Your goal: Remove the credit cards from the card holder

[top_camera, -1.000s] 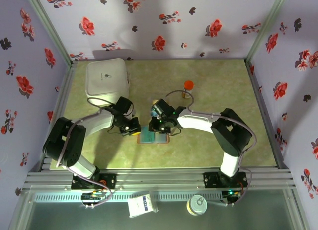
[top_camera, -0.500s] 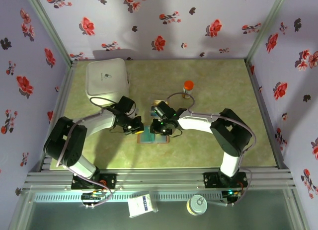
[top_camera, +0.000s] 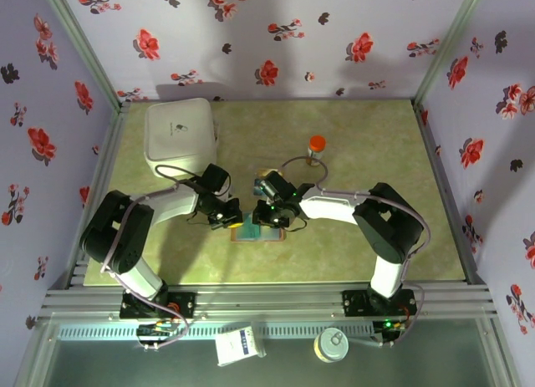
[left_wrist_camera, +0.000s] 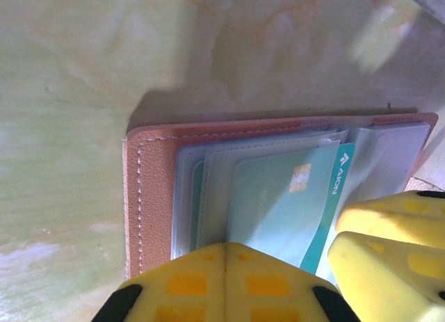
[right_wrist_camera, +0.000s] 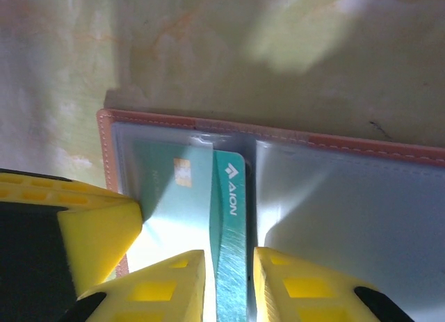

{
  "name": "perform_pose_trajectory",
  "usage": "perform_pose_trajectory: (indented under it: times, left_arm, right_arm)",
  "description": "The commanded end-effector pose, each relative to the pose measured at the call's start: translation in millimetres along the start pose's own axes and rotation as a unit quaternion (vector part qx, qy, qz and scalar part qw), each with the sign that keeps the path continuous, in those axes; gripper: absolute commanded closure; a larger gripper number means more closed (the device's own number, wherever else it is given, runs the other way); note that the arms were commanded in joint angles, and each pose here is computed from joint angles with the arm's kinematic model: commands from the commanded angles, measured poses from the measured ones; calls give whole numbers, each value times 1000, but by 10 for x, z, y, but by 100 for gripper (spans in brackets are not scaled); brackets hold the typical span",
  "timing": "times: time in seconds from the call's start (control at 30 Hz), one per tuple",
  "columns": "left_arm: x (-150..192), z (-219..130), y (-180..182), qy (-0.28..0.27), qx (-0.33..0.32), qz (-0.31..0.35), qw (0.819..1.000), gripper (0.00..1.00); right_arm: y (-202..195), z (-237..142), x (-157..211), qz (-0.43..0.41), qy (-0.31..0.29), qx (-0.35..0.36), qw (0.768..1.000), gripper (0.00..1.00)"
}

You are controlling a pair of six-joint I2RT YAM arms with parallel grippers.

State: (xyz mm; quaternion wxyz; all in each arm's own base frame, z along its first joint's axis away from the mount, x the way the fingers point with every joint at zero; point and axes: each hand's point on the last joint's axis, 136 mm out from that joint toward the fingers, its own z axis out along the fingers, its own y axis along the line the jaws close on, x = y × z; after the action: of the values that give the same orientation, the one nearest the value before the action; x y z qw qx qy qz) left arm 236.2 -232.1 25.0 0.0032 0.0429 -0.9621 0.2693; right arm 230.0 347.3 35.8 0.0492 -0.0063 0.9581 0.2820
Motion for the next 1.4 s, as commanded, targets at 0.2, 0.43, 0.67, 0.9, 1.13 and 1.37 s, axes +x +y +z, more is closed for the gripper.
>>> perform_pose_trajectory:
  times: [0.2, 0.43, 0.67, 0.9, 1.13, 1.37]
  left_arm:
    - [87, 65, 152, 20, -33, -7, 999, 100]
    - [91, 55, 165, 18, -36, -8, 999, 100]
    - [92, 55, 165, 19, -37, -7, 999, 100]
    - [94, 57, 164, 21, -38, -6, 999, 100]
    - [81, 61, 155, 22, -38, -5, 999, 100]
    - [85, 65, 157, 23, -39, -6, 999, 100]
  right_arm:
    - [-83, 103, 34, 17, 11, -2, 1000, 75]
    - [-165, 66, 24, 16, 3, 15, 1000, 75]
    - [-107, 120, 43, 22, 11, -10, 1000, 76]
    - [33, 44, -4, 28, 2, -44, 999, 78]
    - [105, -1, -39, 50, -6, -91, 995, 81]
    - [73, -52, -54, 59, -15, -98, 993, 85]
